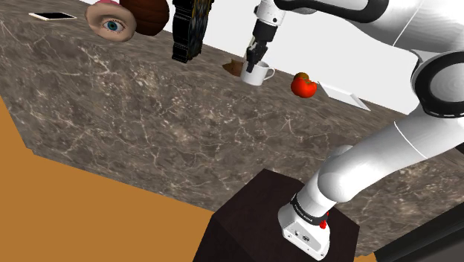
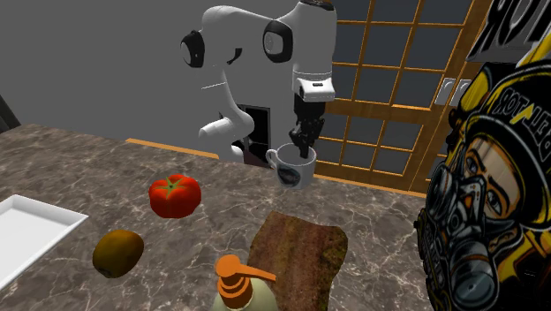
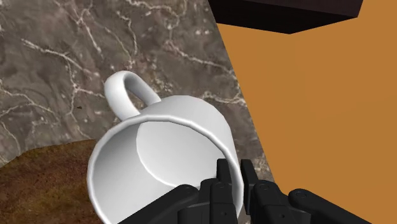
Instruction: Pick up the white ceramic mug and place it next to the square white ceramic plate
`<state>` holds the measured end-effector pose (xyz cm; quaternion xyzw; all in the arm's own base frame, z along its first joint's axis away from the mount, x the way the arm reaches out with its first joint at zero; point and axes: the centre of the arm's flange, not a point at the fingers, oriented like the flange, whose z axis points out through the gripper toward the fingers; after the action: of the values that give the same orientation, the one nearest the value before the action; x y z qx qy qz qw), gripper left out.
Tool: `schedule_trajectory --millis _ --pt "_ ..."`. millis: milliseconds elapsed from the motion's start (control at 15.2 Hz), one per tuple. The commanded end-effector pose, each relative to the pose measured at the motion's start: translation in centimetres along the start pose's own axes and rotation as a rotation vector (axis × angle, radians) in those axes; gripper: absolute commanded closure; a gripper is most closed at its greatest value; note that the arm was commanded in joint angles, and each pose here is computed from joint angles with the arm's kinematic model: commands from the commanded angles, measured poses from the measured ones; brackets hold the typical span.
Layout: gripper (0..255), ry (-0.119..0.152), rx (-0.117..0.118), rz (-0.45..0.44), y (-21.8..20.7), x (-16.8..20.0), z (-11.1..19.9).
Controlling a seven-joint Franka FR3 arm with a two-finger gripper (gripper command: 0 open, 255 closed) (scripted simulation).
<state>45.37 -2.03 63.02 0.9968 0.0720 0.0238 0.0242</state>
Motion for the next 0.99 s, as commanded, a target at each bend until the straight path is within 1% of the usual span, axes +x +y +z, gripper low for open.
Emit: schedule_trajectory --millis 0,924 --pt "255 0.000 0.000 0.000 0.1 0.1 -1.2" --pt "255 0.000 0.000 0.000 0.5 0.5 -8.5"
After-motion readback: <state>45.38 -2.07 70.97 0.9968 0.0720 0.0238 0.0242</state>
